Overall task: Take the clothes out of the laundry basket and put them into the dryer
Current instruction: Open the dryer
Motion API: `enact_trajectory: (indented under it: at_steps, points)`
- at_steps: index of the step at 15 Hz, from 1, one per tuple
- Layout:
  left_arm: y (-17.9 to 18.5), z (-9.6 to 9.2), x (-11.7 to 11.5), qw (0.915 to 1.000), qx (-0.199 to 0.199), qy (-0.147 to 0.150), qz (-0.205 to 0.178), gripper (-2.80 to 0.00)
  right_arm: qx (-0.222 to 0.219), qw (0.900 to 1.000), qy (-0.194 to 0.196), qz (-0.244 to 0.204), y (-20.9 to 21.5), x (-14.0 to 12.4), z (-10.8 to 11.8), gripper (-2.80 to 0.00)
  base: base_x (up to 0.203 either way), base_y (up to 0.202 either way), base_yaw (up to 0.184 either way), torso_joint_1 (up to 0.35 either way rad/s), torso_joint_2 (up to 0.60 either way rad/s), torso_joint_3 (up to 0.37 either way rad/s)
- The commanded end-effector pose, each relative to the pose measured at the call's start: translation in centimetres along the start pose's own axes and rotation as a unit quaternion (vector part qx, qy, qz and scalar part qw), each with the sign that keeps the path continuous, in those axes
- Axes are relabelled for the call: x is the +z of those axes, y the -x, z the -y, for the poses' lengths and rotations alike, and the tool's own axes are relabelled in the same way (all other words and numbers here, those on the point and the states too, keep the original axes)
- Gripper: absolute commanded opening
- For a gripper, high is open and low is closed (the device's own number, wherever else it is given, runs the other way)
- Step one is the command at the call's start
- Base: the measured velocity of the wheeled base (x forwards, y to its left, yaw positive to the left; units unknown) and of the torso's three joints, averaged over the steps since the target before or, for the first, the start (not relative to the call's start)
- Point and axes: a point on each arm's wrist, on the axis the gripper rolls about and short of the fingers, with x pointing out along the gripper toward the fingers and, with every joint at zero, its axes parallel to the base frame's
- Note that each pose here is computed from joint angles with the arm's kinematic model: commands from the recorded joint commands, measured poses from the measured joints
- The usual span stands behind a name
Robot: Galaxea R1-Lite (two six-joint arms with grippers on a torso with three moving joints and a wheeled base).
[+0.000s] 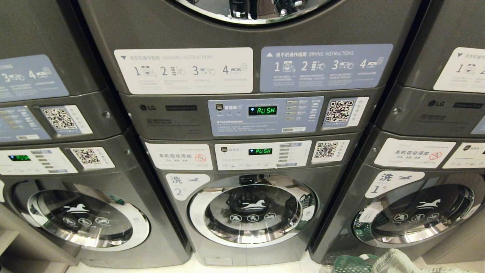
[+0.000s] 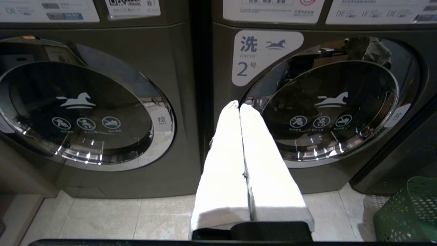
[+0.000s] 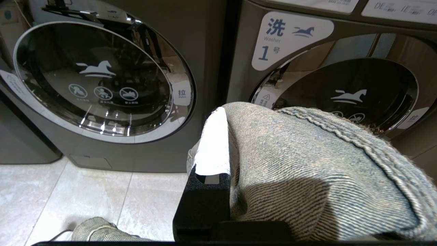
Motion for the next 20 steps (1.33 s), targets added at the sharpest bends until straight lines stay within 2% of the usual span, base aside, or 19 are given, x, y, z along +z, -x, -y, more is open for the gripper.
enact_trajectory:
  at_steps: [1,20]
  points:
    - [0.0,0.0,0.0,1.0,0.0,0.0,0.0,-2.8,0.0,1.0,0.001,-0.001,-0.01,-0.01,0.0,-2.8,0.0,0.0,0.0,0.235,-0.48,-0.247]
    - [0.0,0.0,0.0,1.0,0.0,0.0,0.0,-2.8,0.0,1.0,-0.001,-0.001,-0.01,-0.01,0.0,-2.8,0.0,0.0,0.0,0.161,-0.33,-0.172]
